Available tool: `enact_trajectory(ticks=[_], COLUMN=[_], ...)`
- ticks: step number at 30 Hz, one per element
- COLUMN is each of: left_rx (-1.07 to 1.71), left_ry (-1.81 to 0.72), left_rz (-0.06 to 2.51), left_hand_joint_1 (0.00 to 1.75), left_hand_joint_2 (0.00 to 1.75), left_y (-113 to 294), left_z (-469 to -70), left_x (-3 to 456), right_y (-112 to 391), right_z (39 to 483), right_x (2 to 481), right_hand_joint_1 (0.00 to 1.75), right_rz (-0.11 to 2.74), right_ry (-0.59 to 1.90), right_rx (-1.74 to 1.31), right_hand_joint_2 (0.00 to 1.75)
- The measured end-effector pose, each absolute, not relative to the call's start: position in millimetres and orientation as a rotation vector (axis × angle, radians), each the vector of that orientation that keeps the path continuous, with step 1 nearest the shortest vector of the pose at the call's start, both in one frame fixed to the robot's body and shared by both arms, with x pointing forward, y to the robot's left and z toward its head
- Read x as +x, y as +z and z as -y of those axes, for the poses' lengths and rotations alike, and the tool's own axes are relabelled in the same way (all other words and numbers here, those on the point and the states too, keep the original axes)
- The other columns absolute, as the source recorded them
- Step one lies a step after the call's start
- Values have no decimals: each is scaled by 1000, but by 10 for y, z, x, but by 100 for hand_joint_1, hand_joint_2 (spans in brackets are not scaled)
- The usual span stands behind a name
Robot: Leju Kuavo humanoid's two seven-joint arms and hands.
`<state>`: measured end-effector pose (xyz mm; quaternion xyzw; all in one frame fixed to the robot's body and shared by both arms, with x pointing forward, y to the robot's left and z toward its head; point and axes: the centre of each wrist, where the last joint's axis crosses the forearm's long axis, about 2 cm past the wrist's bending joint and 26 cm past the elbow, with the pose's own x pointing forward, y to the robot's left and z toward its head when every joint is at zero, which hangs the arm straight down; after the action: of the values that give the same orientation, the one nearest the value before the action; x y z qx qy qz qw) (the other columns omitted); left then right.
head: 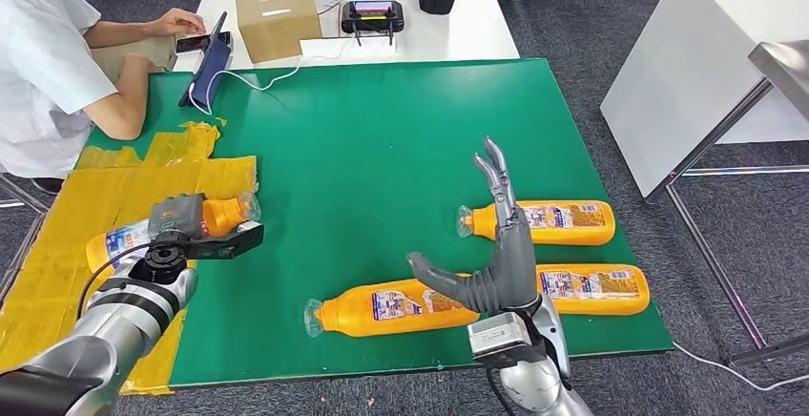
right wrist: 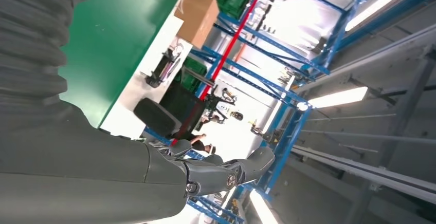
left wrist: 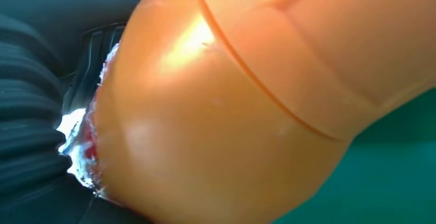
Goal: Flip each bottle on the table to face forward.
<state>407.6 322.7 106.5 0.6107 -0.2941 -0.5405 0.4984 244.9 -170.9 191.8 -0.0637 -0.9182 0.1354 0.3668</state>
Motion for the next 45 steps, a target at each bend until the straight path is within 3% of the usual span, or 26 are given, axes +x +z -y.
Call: enact_trajectory(ticks=[8, 18, 26, 33, 41, 45], left_rx=[1349, 1220, 1269, 1108, 1083, 1048], left_ry=[-1280, -1191, -944, -529, -132, -61], left_rz=[780, 921, 1488, 2025, 2220, 2259], left_hand_joint_1=[0, 0, 0, 0, 0, 0], left_hand_joint_2=[175, 175, 175, 175, 175, 175], left_y=[1006, 983, 830, 1080, 1418, 1505], left_z=[-3297, -3324, -3051, -2710, -2529, -2449], left_x=[4031, 4000, 3660, 3351, 3086, 3002], right_y=[1672, 1448, 1312, 1092, 858, 762], right_z=[1742, 1825, 1837, 1777, 1623, 1534], right_x=[2555, 2610, 2558, 2479, 2535, 2580], right_hand_joint_1=[0, 0, 0, 0, 0, 0], right_rz=[2120, 1982, 1923, 1833, 1692, 1603], right_ry=[693, 835, 1024, 1199, 1388, 1478], right_rx=[-312, -356, -366, -321, -282, -411], right_hand_joint_2=[175, 175, 175, 175, 175, 175])
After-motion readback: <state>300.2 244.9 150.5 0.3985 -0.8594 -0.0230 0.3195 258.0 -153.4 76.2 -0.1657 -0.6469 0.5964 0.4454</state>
